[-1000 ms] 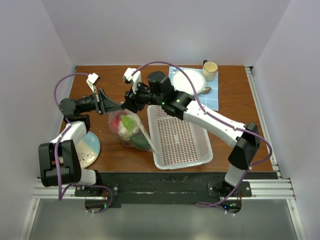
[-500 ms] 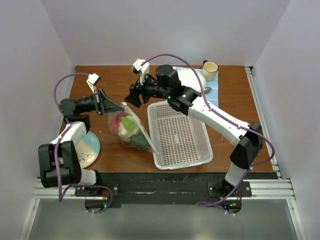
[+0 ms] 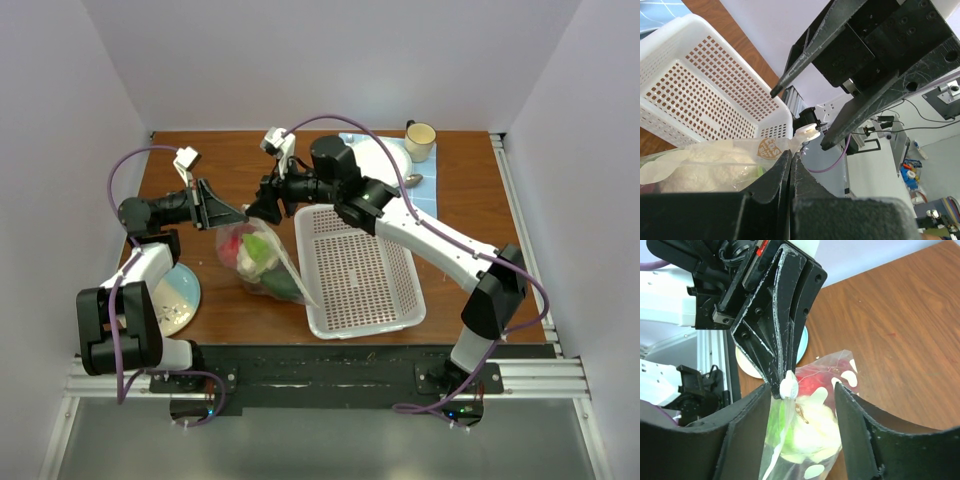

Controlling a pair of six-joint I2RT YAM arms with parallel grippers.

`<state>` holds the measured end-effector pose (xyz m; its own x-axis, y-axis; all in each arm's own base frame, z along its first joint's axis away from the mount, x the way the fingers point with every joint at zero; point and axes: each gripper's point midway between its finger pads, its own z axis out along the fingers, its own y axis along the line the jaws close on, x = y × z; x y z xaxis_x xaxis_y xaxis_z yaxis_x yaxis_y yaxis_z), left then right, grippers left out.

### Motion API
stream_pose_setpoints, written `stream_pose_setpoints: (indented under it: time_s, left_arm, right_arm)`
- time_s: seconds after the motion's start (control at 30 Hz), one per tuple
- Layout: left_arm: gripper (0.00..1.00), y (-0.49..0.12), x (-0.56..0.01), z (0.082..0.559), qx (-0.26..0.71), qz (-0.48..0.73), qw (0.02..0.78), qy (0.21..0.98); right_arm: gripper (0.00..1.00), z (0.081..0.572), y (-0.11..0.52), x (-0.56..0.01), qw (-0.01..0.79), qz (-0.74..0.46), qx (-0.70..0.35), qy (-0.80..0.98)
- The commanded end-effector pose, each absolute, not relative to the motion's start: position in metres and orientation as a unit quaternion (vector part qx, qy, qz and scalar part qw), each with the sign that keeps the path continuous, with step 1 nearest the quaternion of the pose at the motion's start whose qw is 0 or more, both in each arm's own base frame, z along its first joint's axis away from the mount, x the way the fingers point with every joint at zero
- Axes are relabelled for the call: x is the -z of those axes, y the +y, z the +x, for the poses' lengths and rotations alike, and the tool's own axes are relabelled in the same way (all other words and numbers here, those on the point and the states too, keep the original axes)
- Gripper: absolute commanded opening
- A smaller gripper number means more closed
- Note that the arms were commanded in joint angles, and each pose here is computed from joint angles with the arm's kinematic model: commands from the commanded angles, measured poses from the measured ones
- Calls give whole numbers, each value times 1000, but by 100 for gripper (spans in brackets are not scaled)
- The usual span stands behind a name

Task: Open the zip-top bag and remove the fake food

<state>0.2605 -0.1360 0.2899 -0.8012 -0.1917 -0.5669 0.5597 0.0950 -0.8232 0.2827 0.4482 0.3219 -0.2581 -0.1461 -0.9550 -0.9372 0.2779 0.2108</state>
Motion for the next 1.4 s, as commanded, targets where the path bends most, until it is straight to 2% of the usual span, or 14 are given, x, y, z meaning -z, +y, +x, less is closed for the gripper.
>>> stream_pose_setpoints:
  time_s: [0.0, 0.1, 0.47, 0.63, 0.8, 1.0, 1.37]
  left_arm:
    - [0, -134, -285, 225, 508, 406, 423, 631]
    - [0, -133, -286, 225, 506, 407, 424, 631]
    - [0, -133, -287, 226, 505, 409, 425, 630]
    - [0, -133, -289, 228, 505, 409, 426, 630]
    - [0, -132, -291, 234, 503, 411, 427, 629]
    - [0, -129, -293, 249, 502, 410, 429, 629]
    - [0, -123, -300, 265, 493, 412, 439, 628]
  right_arm:
    - [51, 274, 449, -344, 466, -400, -464, 638]
    - [42, 275, 449, -348, 474, -396, -464, 635]
    - [28, 276, 454, -350, 471, -392, -468, 637]
    - [14, 276, 456, -347, 465, -392, -466, 643]
    - [6, 274, 451, -336, 458, -388, -460, 654]
    - [0, 264, 442, -321, 450, -381, -458, 665]
    - [0, 241, 427, -283, 422, -372, -452, 693]
